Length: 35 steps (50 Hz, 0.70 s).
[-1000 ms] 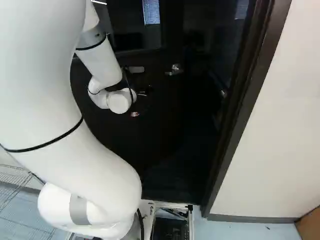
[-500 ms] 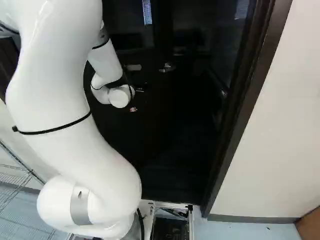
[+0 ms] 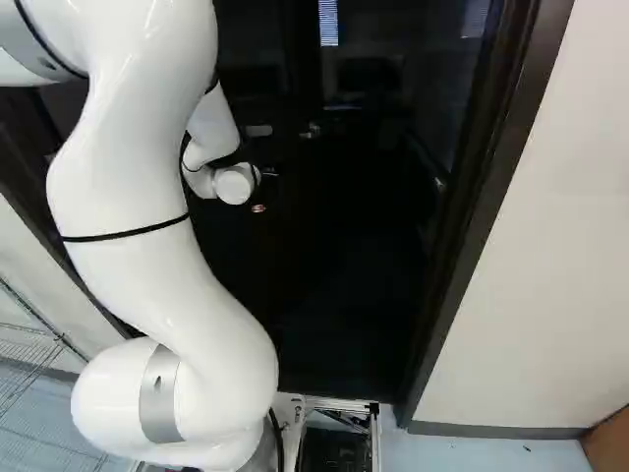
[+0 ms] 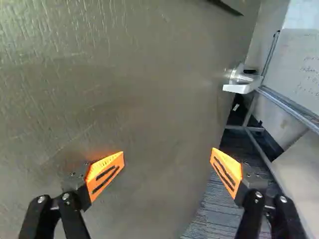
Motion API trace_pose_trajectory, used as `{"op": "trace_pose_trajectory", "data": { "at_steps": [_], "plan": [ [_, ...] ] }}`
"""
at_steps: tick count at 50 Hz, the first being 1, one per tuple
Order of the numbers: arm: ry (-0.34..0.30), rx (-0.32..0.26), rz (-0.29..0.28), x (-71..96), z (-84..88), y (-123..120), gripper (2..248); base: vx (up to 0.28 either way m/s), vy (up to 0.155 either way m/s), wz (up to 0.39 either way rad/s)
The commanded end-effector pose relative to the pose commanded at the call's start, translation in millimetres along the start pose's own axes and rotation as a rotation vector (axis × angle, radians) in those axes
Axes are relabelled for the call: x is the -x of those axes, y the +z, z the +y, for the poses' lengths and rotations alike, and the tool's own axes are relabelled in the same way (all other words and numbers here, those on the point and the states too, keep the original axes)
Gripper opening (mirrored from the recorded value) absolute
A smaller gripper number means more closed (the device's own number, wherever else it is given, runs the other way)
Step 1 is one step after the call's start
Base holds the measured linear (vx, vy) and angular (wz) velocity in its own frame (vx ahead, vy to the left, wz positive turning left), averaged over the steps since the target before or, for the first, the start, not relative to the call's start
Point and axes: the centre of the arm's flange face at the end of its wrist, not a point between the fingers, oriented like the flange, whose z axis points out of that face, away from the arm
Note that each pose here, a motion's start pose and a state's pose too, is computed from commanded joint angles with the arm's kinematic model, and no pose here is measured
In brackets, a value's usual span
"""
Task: Open the door and move inside
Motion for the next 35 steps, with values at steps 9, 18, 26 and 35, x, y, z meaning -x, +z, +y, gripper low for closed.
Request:
{"op": "trace_pose_trajectory", "data": {
  "at_steps": [9, 18, 26, 35],
  "plan": [
    [-0.002, -0.013, 0.008, -1.2, -7.8, 18, 247, 0.000, 0.000, 0.000],
    [-0.003, -0.025, 0.016, -2.1, -15.8, 36, 247, 0.000, 0.000, 0.000],
    [-0.005, -0.036, 0.025, -2.7, -22.9, 52, 247, 0.000, 0.000, 0.000],
    [-0.010, -0.051, 0.034, -3.1, -30.9, 67, 247, 0.000, 0.000, 0.000]
  ]
}}
